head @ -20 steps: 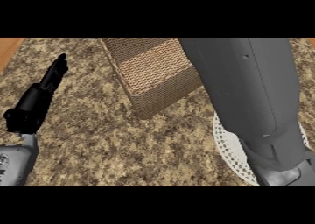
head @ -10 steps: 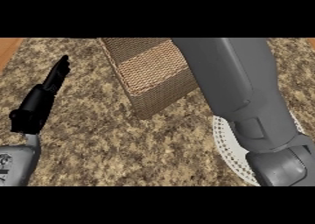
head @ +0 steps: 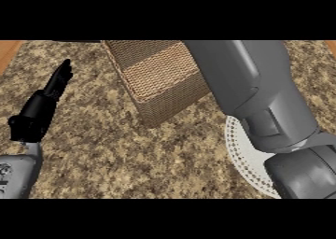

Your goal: Pick the sweet potato from the placemat and place it in the basket

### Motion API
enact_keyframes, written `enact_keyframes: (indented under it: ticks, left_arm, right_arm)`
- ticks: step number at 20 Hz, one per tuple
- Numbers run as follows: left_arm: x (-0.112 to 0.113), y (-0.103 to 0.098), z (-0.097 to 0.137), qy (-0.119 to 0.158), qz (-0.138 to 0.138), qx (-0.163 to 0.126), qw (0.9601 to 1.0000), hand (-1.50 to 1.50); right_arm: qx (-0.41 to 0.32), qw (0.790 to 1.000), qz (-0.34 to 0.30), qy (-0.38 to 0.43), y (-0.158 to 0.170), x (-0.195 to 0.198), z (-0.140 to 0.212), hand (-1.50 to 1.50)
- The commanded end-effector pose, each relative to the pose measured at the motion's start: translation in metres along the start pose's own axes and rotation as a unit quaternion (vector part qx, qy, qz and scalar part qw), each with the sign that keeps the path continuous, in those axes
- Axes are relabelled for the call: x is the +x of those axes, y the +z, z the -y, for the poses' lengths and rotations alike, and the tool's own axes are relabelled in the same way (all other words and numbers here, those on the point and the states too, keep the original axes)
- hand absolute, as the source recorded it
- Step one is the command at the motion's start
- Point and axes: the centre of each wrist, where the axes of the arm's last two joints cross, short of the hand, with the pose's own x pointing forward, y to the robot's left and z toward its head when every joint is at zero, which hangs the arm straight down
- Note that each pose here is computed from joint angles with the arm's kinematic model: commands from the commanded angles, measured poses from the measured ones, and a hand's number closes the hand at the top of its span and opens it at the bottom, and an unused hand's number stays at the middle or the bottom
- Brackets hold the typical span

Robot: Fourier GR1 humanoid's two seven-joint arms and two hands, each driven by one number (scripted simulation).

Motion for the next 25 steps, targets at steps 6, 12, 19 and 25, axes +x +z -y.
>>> enact_keyframes:
  ticks: [6, 12, 19, 25]
  left_arm:
    - [0.015, -0.003, -0.003, -0.012, 0.001, 0.002, 0.9999, 0.00]
    - [0.009, 0.004, -0.007, -0.005, 0.013, 0.007, 0.9999, 0.00]
    - [0.000, 0.014, -0.001, -0.003, -0.012, 0.018, 0.9998, 0.00]
    - [-0.026, 0.031, -0.006, -0.008, -0.033, 0.035, 0.9988, 0.00]
  right_arm:
    - [0.035, 0.997, -0.032, -0.061, 0.004, 0.007, -0.004, -1.50]
    - [-0.064, 0.970, -0.023, -0.235, 0.003, 0.001, 0.022, -1.50]
    - [-0.189, 0.916, -0.070, -0.347, -0.021, -0.034, 0.063, -1.50]
    - [-0.241, 0.883, -0.097, -0.391, -0.032, -0.074, 0.064, -1.50]
